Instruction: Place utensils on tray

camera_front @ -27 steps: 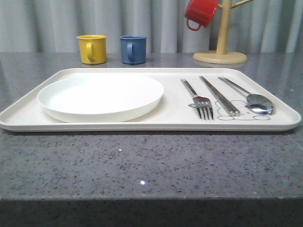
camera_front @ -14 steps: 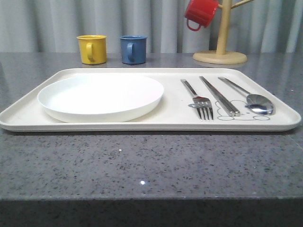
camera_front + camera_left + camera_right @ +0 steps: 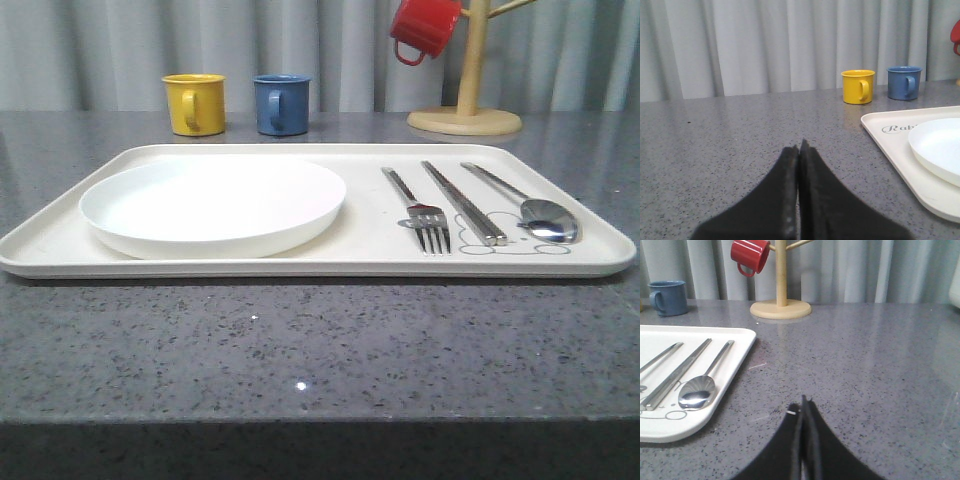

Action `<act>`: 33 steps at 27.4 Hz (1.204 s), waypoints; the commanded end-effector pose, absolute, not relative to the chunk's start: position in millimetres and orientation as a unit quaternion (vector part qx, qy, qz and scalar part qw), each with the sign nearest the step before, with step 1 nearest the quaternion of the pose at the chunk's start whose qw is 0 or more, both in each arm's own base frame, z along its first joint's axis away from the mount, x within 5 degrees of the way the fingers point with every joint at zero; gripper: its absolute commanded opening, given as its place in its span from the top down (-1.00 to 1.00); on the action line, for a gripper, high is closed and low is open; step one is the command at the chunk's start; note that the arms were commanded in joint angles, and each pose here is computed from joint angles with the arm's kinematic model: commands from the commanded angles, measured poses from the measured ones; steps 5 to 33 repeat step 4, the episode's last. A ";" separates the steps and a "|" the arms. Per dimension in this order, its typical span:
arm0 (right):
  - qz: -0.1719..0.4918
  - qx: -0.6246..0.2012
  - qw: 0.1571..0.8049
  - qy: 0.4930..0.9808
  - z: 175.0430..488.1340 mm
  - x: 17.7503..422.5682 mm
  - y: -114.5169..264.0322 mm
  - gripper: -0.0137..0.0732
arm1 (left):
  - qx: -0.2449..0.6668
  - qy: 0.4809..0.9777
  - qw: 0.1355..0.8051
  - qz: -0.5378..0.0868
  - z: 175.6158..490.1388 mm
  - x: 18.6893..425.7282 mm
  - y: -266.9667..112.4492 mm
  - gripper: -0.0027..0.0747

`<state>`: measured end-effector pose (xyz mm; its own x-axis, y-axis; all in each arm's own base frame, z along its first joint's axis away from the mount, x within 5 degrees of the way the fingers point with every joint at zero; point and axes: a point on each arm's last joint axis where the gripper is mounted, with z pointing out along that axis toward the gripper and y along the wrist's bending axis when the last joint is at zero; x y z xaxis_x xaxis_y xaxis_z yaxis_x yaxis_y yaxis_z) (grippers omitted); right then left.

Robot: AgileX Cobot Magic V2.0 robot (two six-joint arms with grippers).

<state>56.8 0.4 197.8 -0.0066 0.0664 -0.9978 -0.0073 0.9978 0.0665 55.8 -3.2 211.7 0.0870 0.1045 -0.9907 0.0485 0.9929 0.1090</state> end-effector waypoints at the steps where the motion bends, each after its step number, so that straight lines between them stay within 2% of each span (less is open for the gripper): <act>1: 0.025 0.022 0.746 0.666 210.9 54.3 0.1 0.84 | 0.049 0.637 0.769 0.017 219.8 52.8 -2.7 0.98; 33: 0.025 0.022 0.746 0.666 210.9 54.3 0.1 0.84 | 0.049 0.637 0.769 0.017 219.8 52.8 -2.7 0.98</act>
